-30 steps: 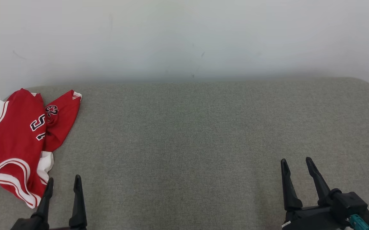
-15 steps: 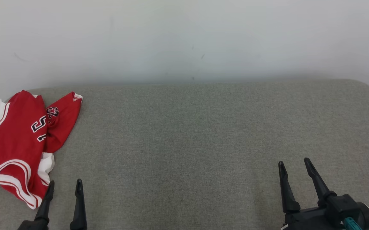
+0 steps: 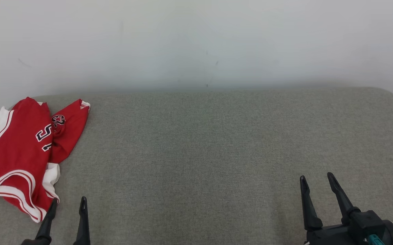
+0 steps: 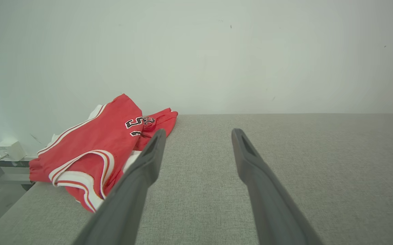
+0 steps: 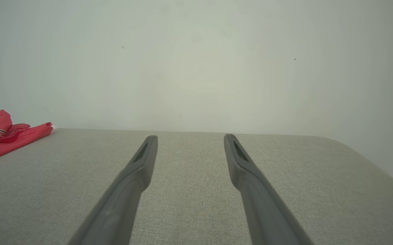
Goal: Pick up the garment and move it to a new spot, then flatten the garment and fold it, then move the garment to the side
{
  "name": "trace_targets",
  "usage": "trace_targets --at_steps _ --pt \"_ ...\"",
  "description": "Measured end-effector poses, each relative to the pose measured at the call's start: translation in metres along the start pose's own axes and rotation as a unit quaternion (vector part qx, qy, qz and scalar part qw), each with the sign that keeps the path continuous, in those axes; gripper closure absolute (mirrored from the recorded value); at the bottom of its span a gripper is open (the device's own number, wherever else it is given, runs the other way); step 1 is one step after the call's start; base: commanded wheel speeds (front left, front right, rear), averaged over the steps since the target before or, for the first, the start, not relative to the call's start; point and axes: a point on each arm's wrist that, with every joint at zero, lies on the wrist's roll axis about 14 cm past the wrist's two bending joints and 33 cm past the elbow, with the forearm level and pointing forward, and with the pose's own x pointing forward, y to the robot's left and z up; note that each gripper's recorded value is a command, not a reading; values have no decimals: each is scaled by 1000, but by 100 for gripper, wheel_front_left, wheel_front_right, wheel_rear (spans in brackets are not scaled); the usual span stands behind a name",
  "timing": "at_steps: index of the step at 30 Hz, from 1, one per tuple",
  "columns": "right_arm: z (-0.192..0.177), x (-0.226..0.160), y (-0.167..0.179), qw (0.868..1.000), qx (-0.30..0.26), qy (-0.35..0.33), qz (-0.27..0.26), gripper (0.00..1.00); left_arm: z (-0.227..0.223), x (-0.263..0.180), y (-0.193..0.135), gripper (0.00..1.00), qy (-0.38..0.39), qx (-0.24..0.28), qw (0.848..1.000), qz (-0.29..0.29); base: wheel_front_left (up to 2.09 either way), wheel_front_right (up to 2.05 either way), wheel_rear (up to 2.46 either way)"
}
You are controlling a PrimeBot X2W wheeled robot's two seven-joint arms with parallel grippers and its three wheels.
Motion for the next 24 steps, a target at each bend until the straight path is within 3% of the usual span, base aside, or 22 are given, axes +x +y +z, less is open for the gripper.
trace_targets --at_steps 15,24 --pt "-4 -1 -1 1000 5 6 -2 0 -1 0 1 0 2 -1 1000 4 0 0 0" --pt "-5 0 -3 999 39 5 -11 0 -2 0 2 0 3 -3 1000 8 0 0 0"
